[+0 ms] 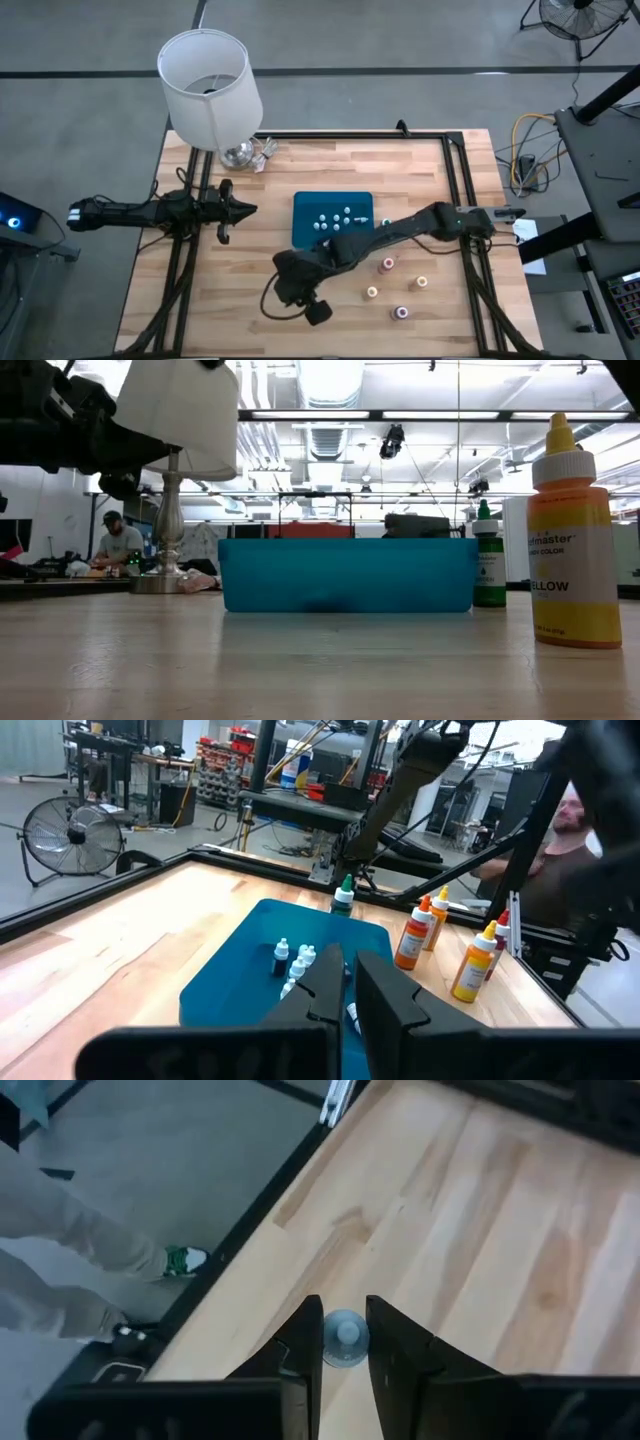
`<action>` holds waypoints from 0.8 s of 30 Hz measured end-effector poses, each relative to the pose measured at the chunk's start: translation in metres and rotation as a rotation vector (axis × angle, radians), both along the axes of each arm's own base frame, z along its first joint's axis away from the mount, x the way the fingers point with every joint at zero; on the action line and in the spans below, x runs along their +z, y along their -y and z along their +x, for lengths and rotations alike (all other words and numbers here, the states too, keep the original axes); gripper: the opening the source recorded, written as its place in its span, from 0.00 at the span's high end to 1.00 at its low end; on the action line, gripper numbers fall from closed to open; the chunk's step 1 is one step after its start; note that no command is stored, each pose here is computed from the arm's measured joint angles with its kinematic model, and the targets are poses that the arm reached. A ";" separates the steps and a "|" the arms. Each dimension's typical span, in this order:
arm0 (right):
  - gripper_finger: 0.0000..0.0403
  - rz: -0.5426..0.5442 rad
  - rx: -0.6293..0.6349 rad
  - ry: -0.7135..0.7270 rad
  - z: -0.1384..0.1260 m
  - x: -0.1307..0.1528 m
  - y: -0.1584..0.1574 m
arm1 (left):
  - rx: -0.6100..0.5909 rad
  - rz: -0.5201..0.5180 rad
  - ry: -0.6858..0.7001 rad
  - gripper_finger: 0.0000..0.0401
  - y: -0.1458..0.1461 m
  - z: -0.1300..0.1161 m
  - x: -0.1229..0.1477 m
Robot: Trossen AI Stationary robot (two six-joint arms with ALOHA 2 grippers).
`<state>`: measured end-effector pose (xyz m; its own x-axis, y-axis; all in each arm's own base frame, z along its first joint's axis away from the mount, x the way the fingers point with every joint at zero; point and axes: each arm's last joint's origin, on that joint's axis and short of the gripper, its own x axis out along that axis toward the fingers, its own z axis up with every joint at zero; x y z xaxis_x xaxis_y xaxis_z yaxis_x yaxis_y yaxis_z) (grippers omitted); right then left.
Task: Pick & Place food coloring
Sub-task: Put the small blue food coloring bottle into the blue bin
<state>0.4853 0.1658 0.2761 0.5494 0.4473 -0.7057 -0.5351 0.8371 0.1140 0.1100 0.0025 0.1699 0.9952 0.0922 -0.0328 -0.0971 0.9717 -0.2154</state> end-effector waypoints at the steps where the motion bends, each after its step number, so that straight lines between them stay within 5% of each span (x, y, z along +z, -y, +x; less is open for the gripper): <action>1: 0.88 -0.002 -0.005 0.003 -0.003 0.006 0.002 | 0.001 0.000 0.000 1.00 0.000 0.000 0.000; 10: 0.89 -0.025 -0.097 -0.009 -0.020 0.043 0.030 | 0.000 0.000 -0.001 1.00 0.000 0.000 0.000; 24: 0.89 -0.108 -0.133 -0.127 -0.041 0.059 0.076 | 0.000 0.000 -0.011 1.00 0.000 0.000 -0.001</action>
